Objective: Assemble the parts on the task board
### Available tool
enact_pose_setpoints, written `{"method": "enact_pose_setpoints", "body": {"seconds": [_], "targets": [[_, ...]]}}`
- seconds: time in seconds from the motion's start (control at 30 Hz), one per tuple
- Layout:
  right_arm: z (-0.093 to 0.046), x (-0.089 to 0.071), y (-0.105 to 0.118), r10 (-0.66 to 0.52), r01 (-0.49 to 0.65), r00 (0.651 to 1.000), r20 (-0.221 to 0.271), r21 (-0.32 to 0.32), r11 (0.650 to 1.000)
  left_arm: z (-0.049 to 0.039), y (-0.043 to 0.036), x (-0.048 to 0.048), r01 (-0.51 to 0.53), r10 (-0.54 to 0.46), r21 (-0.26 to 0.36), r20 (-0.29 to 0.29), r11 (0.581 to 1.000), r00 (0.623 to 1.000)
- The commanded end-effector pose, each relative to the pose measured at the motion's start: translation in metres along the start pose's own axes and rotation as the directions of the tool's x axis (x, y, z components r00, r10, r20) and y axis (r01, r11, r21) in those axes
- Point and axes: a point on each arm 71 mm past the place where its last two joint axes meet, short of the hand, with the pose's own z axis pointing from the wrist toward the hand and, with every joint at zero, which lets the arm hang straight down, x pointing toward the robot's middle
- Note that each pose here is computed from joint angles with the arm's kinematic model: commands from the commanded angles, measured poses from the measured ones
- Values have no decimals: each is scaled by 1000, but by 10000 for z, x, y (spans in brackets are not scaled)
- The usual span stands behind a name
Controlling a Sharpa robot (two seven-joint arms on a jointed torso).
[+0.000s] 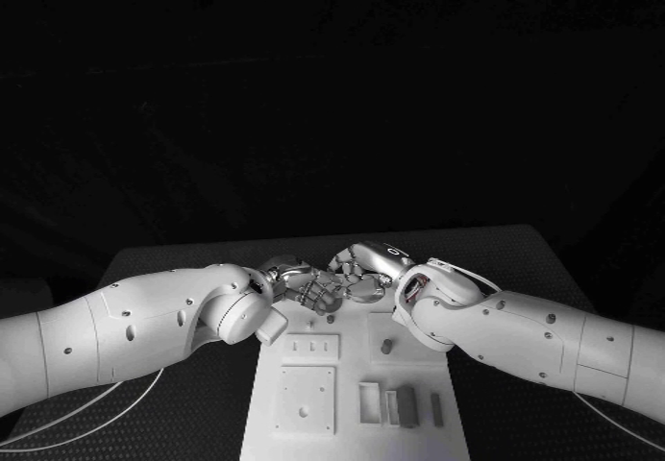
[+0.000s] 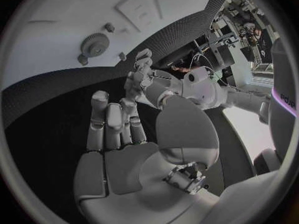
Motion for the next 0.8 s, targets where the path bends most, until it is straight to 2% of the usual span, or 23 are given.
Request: {"method": "enact_pose_setpoints", "body": {"seconds": [0.03,0.8], "targets": [[-10,34,-10,-15,15,1000,-14,8,1000,-6,-52,16,-2,2,21,-6,1000,1000],[-4,46,-1,-15,16,1000,-21,8,1000,-7,-37,11,-24,24,2,0,1000,1000]]}}
